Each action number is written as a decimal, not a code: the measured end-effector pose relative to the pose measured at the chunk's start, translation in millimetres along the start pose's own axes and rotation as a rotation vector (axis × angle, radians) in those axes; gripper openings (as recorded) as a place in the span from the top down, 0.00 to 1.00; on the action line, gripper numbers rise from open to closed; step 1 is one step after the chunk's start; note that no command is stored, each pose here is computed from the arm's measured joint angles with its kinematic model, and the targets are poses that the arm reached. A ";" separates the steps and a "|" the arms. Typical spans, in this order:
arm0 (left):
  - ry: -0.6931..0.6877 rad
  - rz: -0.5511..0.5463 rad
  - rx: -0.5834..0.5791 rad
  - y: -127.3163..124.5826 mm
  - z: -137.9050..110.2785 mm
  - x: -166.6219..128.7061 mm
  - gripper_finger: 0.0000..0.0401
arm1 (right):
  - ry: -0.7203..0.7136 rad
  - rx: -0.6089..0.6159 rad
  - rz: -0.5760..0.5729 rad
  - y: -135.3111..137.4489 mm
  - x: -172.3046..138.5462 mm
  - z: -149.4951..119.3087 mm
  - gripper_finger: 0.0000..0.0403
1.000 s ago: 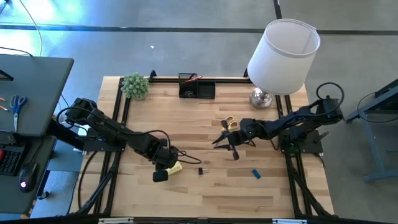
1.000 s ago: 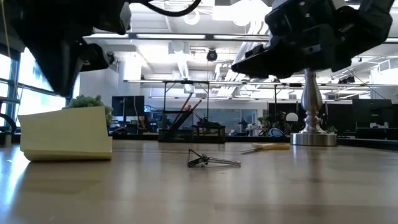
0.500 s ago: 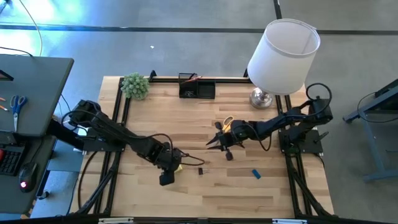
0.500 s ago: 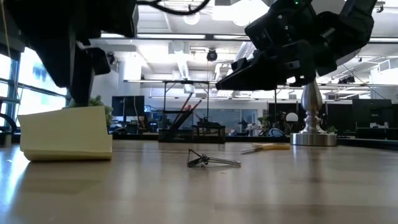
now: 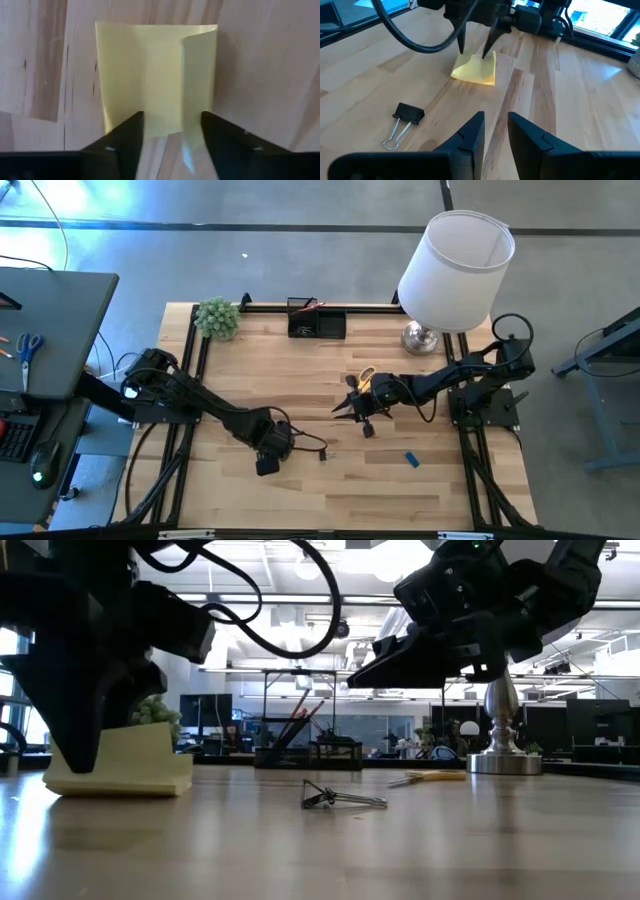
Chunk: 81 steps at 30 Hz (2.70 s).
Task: Pick and place office supplies into organizer
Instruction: Put the sticky notes into the right slot of the desk organizer
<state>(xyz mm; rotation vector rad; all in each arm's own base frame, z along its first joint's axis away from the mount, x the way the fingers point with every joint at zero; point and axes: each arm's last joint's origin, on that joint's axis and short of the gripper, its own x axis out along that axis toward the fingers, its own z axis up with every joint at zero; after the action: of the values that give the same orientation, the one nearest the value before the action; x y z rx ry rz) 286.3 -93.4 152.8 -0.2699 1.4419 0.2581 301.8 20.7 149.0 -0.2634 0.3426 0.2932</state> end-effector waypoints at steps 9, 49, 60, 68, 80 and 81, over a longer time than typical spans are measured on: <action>-0.026 -0.078 0.110 -4.8 3.8 -1.2 0.96 | 0.001 0.000 -0.016 -0.5 0.0 0.2 0.81; -0.474 -0.499 -0.004 124.7 120.7 -72.2 1.00 | 0.096 -0.453 -0.169 22.4 -1.6 11.0 0.80; -0.580 -0.561 -0.001 118.8 125.9 -86.2 1.00 | 0.067 -0.393 -0.255 19.1 -2.0 16.1 0.56; -0.682 -0.644 -0.003 116.7 134.5 -95.8 1.00 | 0.101 -0.394 -0.310 17.4 -2.4 14.9 0.46; -0.512 -0.543 0.029 112.5 119.1 -81.9 1.00 | 0.346 -0.358 -0.409 20.2 -8.4 0.0 0.63; -0.502 -0.507 0.036 111.5 117.4 -80.3 1.00 | 0.362 -0.357 -0.447 21.1 -11.7 2.7 0.64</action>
<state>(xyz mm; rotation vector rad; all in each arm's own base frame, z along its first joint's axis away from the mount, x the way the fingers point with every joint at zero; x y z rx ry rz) 350.0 50.0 242.4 -0.4915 0.8451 -0.1118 285.2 38.2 151.4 -0.7371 0.5759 -0.1419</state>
